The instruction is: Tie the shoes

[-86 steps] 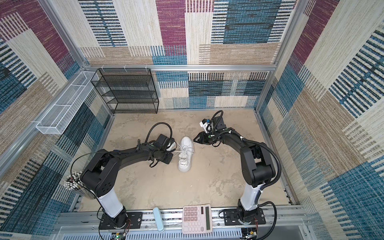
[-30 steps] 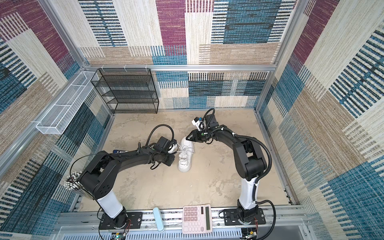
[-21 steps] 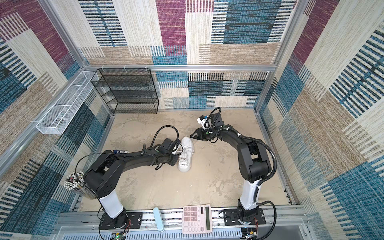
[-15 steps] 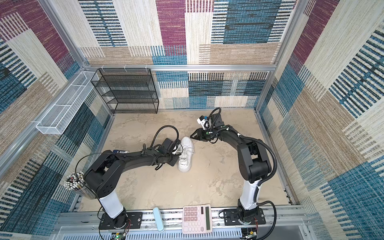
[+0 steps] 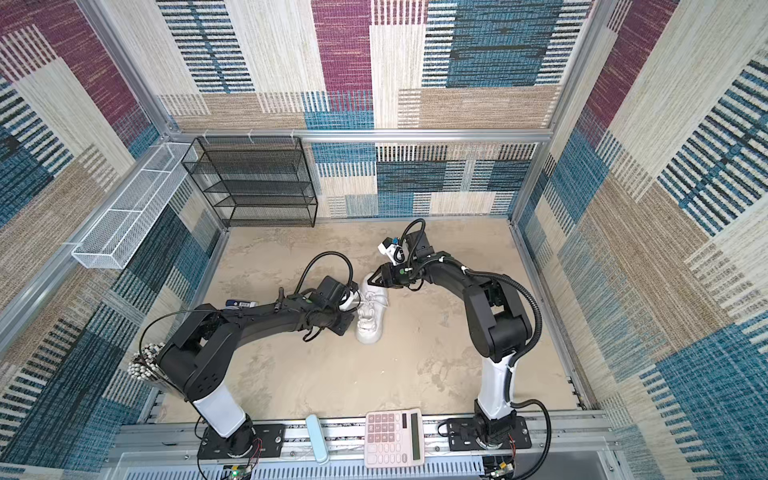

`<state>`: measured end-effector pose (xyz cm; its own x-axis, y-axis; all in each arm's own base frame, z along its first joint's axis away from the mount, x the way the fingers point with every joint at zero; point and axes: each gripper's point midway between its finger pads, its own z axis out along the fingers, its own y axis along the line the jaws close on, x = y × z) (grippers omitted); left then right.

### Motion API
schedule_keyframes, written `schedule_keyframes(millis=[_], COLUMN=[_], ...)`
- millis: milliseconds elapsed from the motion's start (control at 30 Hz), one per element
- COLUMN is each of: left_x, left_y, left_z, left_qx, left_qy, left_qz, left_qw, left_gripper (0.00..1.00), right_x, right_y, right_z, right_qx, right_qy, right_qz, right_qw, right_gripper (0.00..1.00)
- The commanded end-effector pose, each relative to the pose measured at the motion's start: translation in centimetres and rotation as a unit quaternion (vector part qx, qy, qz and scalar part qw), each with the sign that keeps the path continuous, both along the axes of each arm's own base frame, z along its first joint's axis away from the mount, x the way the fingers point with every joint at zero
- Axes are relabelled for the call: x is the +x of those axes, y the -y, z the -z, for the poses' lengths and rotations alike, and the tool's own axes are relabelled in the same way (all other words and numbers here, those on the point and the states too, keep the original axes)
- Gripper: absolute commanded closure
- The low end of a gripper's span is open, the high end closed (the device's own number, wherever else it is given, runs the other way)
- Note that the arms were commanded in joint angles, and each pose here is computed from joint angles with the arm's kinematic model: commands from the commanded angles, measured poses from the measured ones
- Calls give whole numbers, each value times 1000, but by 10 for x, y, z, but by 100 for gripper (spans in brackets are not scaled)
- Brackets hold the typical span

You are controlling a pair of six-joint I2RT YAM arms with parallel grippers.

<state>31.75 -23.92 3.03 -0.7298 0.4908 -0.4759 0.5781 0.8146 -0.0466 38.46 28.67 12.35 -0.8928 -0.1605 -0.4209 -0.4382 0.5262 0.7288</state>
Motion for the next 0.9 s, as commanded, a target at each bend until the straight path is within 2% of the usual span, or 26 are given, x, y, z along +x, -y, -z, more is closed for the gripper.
schedule_keyframes(millis=[0,400,700,867], left_x=[4,6,12,17], left_y=[4,6,3,3], left_z=[-9,-11,-15,-15], left_qx=[-31,-61,-81,-94], left_qy=[4,-14,-16,-24], left_qz=[2,-3,-17,-23], left_qw=[1000,998,996,995], left_gripper=[100,100,100,100], right_x=[-2,-14,-14,-16], right_y=[-8,-29,-40,-44], right_z=[0,13,21,14], right_qx=[6,1,27,48], right_qy=[6,-1,-9,-5], right_qz=[-18,-55,-72,-86], right_qw=[1000,998,997,995], right_gripper=[56,57,58,65])
